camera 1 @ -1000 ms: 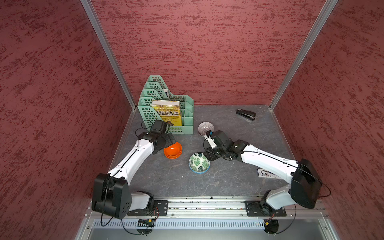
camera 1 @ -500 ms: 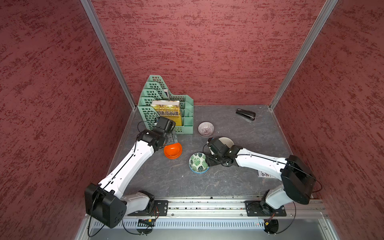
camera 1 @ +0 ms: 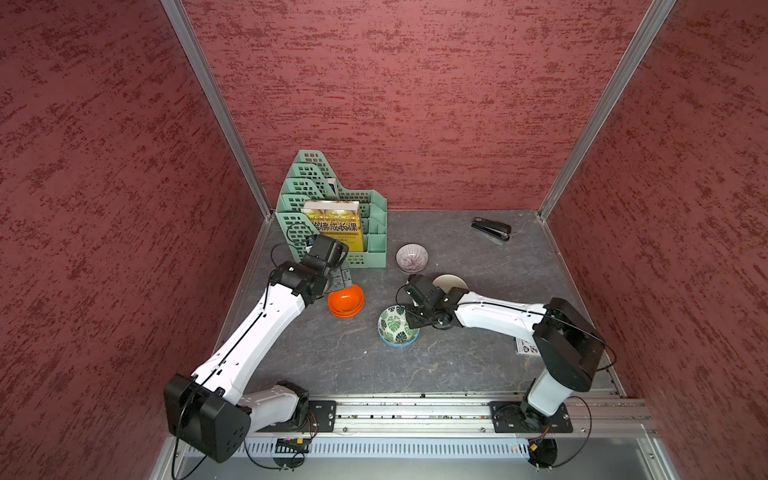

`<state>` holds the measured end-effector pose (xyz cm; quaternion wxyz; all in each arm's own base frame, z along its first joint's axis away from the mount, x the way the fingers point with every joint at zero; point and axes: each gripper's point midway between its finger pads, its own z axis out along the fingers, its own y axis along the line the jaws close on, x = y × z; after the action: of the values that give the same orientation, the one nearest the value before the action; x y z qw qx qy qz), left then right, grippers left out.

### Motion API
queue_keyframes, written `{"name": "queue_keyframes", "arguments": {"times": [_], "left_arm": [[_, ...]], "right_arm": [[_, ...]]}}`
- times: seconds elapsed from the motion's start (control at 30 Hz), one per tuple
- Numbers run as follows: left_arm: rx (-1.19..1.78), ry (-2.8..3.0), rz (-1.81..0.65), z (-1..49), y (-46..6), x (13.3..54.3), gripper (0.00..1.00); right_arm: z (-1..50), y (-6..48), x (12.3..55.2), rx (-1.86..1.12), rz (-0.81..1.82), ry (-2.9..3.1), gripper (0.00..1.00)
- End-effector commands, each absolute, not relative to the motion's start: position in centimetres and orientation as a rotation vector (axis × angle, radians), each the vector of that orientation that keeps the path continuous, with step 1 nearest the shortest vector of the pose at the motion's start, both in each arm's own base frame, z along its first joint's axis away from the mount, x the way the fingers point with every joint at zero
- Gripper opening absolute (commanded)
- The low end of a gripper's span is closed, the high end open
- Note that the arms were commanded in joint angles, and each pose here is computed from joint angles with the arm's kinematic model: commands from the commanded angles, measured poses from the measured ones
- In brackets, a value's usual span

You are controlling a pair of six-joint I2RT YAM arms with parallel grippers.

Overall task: Stack the bowls
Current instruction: Move the bowl to the center of the board.

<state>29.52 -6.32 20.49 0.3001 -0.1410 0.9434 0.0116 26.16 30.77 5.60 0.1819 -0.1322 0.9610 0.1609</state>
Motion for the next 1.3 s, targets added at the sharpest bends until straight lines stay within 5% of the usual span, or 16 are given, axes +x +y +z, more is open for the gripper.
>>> {"name": "queue_keyframes", "arguments": {"times": [0.0,0.3,1.27], "left_arm": [[-0.375,2.487,0.057,21.1,-5.5,29.2,1.0],[-0.394,2.482,0.058,21.1,-4.7,29.1,1.0],[-0.424,2.489,0.053,20.5,-3.8,28.9,1.0]], "right_arm": [[6.2,32.3,26.9,-0.374,0.498,2.677,0.29],[6.8,33.6,28.3,-0.362,0.53,2.632,0.16],[6.5,33.4,33.9,-0.317,0.542,2.617,0.15]]}}
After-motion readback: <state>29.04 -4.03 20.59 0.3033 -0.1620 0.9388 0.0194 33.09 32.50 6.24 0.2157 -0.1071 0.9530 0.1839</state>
